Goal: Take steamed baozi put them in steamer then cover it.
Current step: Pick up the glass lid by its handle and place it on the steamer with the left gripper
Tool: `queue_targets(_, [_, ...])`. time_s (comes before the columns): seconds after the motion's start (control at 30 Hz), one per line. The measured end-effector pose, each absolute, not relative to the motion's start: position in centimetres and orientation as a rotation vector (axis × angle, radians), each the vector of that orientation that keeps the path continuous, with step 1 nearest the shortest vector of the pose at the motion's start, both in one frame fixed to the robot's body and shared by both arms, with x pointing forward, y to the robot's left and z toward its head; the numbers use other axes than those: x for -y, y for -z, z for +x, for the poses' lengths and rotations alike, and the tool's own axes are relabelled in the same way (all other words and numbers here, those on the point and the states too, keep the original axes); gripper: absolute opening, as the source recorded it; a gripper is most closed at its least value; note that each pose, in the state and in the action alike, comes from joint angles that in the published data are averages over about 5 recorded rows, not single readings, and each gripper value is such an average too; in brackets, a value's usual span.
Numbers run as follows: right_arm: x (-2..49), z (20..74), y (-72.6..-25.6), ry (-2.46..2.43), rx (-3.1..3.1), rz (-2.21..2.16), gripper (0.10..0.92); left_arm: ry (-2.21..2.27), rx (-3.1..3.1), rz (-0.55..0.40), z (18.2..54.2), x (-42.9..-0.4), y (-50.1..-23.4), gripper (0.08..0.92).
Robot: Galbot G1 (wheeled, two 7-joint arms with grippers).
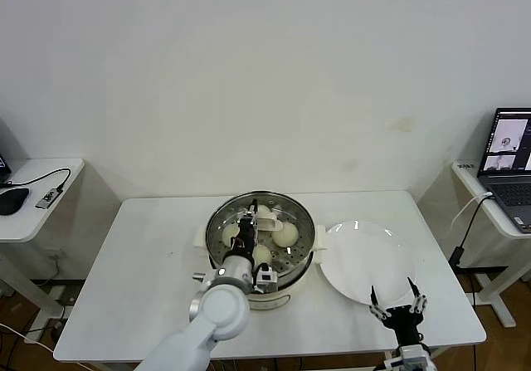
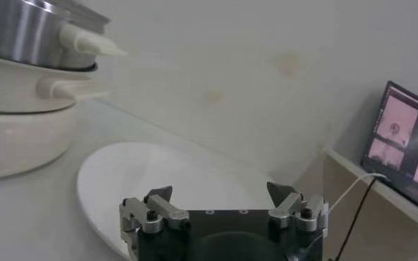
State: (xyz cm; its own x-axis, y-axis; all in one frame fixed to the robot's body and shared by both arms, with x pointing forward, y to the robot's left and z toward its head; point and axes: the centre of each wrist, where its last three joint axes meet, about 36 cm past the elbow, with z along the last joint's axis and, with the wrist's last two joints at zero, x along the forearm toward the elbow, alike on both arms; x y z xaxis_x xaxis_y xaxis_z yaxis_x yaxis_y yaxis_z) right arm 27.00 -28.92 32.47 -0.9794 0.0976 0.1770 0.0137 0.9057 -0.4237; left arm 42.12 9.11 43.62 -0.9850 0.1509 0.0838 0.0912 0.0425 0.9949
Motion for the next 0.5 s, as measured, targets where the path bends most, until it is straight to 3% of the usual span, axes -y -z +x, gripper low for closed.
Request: queue_targets(0.5, [28.8,26.7,-32.3,-0.643,2.871,-0.08,0.823,-2.011,-2.303,0.254,38.8,-11.6,-44.6,0.714])
